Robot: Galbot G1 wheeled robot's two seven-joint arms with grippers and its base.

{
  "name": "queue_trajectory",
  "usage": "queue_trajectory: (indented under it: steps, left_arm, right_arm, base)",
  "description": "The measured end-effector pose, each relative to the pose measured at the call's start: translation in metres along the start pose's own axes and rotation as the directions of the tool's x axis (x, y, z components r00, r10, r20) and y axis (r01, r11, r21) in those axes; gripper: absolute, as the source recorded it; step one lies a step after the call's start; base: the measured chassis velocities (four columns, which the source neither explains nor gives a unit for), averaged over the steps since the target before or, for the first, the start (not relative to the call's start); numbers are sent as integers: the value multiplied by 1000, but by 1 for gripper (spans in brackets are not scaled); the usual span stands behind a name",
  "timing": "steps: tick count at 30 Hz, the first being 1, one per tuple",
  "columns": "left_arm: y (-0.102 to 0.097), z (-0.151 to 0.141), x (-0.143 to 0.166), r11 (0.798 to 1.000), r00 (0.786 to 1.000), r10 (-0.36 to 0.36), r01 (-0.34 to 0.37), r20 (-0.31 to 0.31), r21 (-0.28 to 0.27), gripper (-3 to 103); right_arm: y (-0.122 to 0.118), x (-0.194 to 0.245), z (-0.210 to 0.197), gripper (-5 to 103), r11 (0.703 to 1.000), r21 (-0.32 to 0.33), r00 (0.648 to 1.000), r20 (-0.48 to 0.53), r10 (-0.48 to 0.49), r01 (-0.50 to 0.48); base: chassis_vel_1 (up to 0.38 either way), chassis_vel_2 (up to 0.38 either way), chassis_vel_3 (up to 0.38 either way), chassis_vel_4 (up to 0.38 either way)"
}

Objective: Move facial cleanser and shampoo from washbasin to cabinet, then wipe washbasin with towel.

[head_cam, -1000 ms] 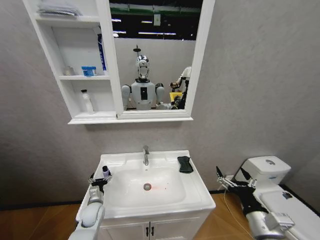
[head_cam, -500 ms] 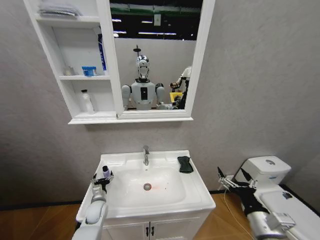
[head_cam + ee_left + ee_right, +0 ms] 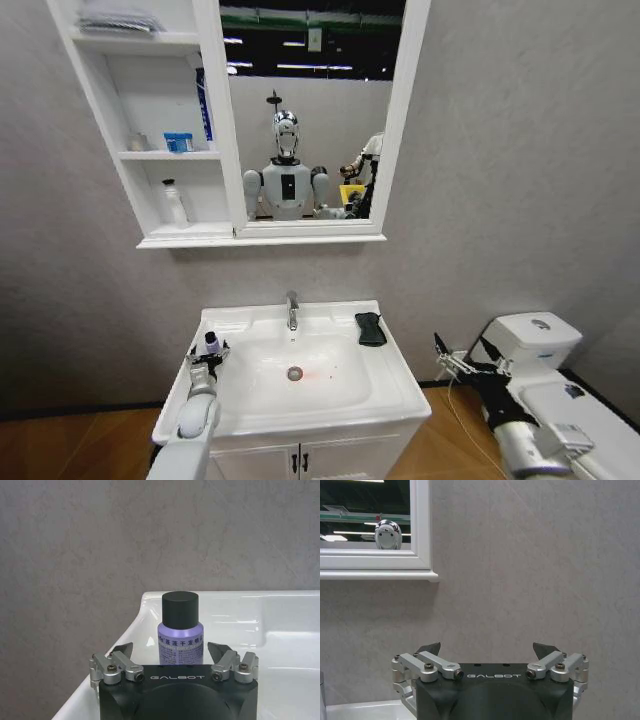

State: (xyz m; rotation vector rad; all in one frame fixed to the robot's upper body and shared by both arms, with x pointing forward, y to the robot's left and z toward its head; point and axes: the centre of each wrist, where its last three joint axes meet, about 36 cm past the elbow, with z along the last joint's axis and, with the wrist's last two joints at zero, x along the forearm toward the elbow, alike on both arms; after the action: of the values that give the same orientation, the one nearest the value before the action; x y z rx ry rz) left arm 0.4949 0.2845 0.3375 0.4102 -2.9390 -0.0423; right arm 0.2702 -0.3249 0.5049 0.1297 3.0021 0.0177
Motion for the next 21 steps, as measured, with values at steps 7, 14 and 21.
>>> queue_trajectory:
  steps: [7,14,21]
  left_arm:
    - [-3,-1,-9,1000,1000,3,-3,-9,5,61]
    - [-6,-7,-10,1000,1000,23,-23,-1,7,43]
    - [23,-45,18,999,998,-35,36,58,-23,43]
  right_arm:
    - [-2,-5,3,100,1000,-1,1000,6,-5,5]
    - [-2,-6,-1,100,1000,4,1000,15,-16,16]
    - [2,-10,6,100,1000,-7,1000,-2,-26,26]
  base:
    - [0,0,0,0]
    - [0,0,0,0]
    - [0,0,0,0]
